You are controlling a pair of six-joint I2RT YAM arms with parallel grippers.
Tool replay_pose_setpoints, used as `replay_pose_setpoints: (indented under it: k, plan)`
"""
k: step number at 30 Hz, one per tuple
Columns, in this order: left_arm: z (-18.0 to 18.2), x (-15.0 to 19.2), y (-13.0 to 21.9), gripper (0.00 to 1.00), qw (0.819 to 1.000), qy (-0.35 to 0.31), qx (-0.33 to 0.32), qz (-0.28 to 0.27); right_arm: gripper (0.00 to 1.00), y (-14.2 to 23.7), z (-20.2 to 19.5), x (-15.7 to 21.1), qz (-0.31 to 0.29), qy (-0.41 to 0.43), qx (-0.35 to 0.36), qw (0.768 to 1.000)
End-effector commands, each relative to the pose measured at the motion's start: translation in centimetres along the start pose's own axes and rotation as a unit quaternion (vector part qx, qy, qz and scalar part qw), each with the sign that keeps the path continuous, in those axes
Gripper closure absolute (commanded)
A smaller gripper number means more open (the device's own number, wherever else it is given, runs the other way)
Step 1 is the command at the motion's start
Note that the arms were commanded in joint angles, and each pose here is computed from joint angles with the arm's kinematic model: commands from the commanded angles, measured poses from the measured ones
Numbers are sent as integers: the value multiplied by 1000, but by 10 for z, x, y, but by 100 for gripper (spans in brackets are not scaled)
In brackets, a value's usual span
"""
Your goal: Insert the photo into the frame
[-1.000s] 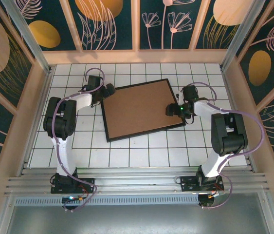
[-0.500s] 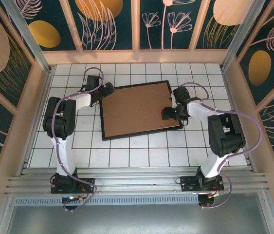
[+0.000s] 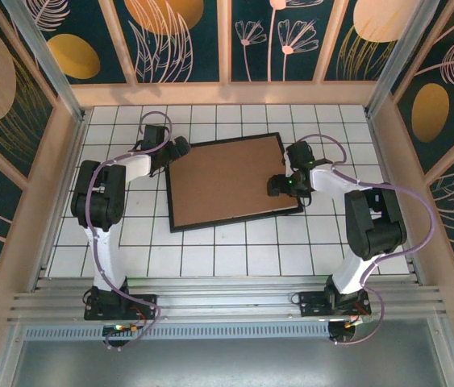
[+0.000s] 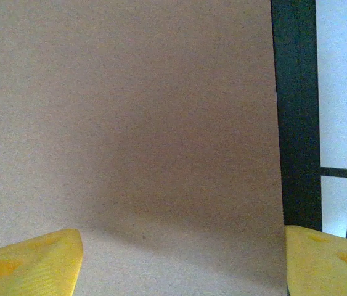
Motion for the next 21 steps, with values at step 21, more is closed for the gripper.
replay_pose_setpoints:
  k: [21]
  plan:
    - [-12, 10, 4, 2, 1000, -26, 6, 12, 12, 31, -10, -24, -77, -34, -20, 996]
Point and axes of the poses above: each hand's point on the last joint's axis, 136 mm out from that joint toward the fingers, its own y axis back along the fingers, its own z axis along the line the jaws close on, x = y × z, the point moved 6 cm from there along y, back along the fingers, and after that the axes turned 7 degrees about -y, right-handed, at the moved point
